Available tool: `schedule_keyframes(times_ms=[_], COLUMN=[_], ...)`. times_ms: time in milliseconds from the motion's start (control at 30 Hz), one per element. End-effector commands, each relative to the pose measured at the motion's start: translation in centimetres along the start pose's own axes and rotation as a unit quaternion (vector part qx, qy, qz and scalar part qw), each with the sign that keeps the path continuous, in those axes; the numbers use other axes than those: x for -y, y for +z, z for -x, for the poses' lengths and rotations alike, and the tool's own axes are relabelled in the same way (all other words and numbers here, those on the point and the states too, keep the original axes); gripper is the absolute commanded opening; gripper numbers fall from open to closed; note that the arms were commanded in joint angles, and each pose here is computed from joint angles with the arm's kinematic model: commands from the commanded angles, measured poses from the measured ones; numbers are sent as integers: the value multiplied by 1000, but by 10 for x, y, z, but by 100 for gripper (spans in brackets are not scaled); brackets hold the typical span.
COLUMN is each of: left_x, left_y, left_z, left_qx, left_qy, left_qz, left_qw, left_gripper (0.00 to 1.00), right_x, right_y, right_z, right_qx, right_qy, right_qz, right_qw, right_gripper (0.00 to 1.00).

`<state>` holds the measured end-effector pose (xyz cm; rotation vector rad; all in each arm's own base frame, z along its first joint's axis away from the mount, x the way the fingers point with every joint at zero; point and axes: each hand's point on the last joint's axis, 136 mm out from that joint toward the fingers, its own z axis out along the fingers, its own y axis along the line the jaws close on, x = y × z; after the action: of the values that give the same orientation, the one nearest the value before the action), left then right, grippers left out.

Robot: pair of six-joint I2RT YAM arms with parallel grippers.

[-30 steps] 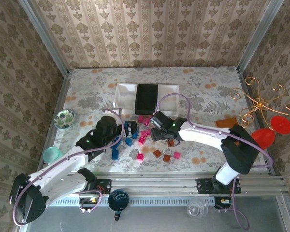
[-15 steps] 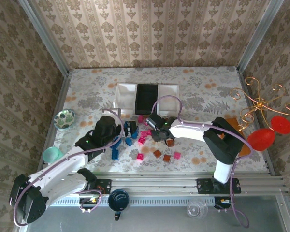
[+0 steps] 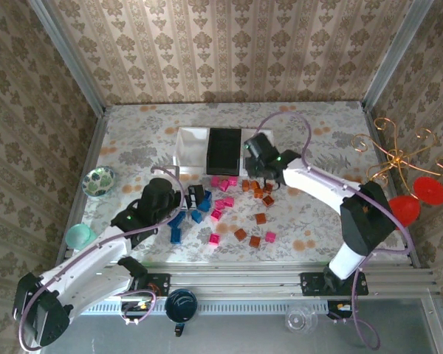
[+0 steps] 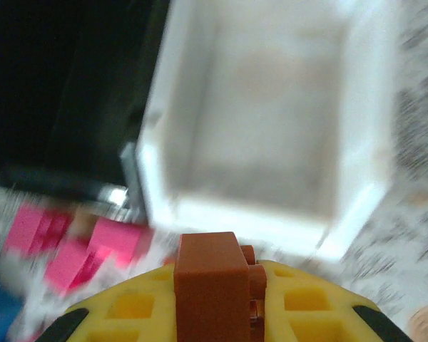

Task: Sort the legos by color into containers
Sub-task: Place the lego in the container.

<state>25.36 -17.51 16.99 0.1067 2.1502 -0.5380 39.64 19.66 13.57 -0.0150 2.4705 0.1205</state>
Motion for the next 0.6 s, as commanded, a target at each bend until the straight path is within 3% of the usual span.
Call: schedule_keyframes(times_ms=[0, 167, 367, 567], left_x=[-16, -30, -44, -47], left_y=[-6, -12, -12, -14], left_z=[-2, -9, -29, -45], left_qx=[-1, -7, -42, -76], left_qy=[-19, -40, -58, -72], left_qz=[33, 57, 85, 89], left_qw=[999, 998, 994, 991], left_gripper=[99, 99, 99, 86], right_x=[22, 31, 27, 15], right_y=[23, 52, 73, 56], right_z=[15, 48, 62, 77], right_qx=[-6, -9, -25, -5], right_qy=[-7, -3, -13, -5], right_qz=[-55, -74, -80, -48], right_qw=[998, 997, 996, 999], right_gripper=[20, 26, 43, 61])
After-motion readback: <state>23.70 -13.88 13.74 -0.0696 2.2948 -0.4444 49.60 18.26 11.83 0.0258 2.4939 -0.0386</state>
